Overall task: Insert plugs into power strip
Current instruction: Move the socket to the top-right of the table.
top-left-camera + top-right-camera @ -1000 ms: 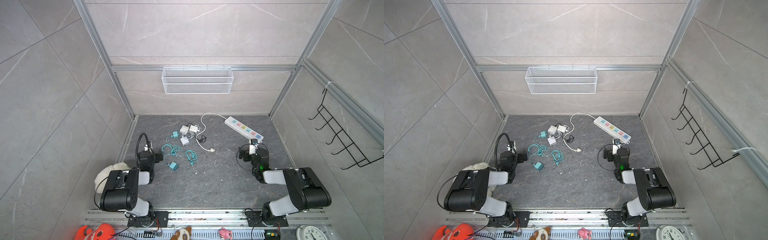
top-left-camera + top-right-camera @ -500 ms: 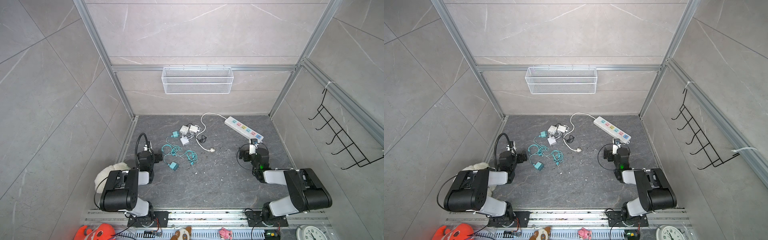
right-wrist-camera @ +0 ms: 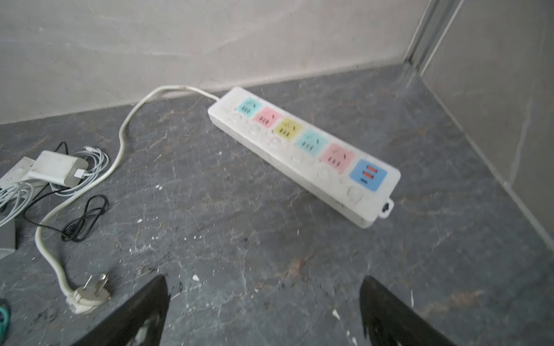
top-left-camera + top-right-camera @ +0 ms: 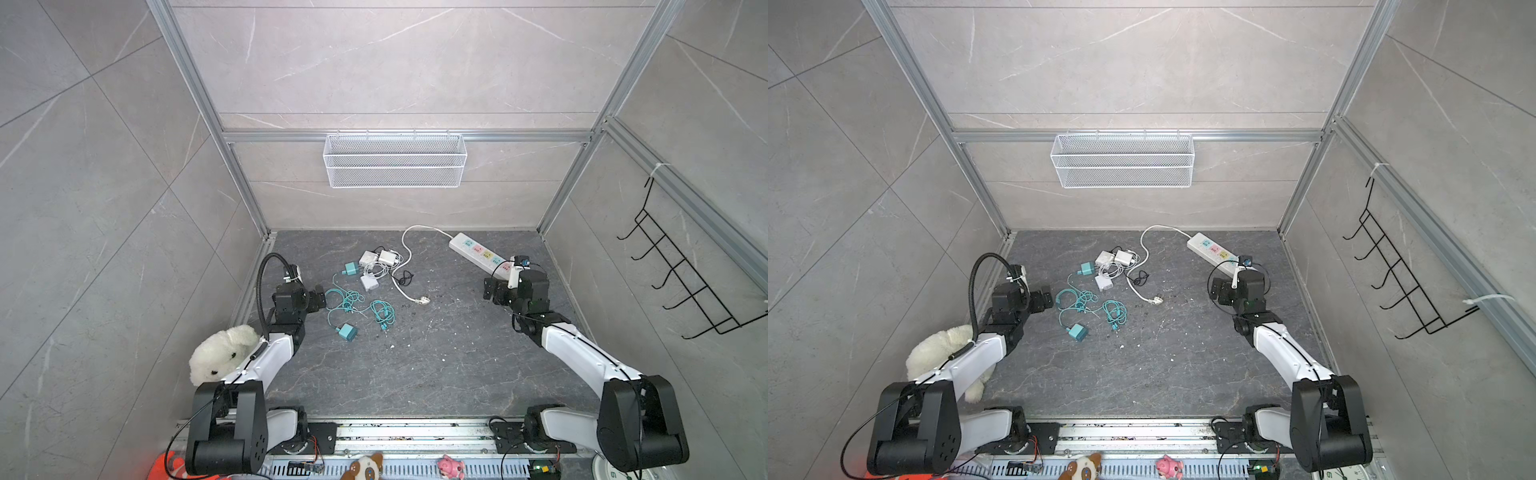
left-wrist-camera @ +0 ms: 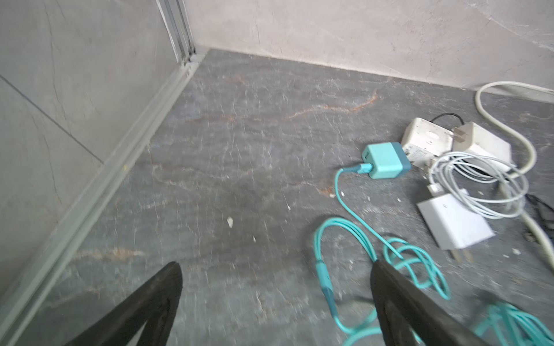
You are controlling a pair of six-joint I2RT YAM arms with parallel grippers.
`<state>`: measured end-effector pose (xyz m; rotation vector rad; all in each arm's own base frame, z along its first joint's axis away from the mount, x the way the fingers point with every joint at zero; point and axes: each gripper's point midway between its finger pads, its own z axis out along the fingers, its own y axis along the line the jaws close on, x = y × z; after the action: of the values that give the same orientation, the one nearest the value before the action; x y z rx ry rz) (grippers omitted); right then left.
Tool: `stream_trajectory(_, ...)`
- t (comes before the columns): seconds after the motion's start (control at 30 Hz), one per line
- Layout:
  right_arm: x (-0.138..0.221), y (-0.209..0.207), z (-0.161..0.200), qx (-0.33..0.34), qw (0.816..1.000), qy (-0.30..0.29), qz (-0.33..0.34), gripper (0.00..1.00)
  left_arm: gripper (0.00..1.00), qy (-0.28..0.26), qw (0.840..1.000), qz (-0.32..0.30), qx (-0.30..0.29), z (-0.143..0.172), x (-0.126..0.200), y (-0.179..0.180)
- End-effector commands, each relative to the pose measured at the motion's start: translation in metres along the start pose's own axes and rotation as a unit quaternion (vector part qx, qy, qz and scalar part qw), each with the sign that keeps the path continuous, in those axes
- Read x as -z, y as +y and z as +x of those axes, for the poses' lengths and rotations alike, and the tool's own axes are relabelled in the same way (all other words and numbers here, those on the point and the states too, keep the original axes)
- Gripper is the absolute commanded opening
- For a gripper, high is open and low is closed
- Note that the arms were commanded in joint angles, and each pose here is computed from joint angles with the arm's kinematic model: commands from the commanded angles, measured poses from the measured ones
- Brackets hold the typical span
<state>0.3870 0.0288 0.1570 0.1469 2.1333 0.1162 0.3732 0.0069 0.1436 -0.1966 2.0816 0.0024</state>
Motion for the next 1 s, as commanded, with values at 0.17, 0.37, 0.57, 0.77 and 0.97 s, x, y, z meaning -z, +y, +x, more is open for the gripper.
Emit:
stream_trajectory(0.17, 0.021, 0.018, 0.047, -0.039, 0.989, 0.141, 0.010, 0.99, 1.00, 0.105, 0.993, 0.046, 0.032, 0.000, 0.025, -0.050)
stream_trajectory(0.37, 0.034, 0.039, 0.055, 0.016, 0.985, 0.168, 0.042, 0.99, 1.00, 0.186, 0.977, 0.079, -0.066, 0.020, 0.012, -0.120)
stream_trajectory(0.57, 0.041, 0.041, 0.050, 0.010, 0.984, 0.164, 0.074, 0.99, 1.00, 0.222, 0.962, 0.125, -0.100, 0.029, -0.005, -0.179)
stream_trajectory(0.77, 0.034, 0.041, 0.043, -0.009, 0.983, 0.157, 0.091, 0.99, 1.00, 0.223, 0.959, 0.136, -0.111, 0.022, -0.020, -0.206)
stream_trajectory(0.97, 0.008, 0.062, 0.039, -0.016, 0.983, 0.173, 0.064, 0.99, 1.00, 0.223, 0.959, 0.127, -0.116, 0.017, -0.039, -0.216)
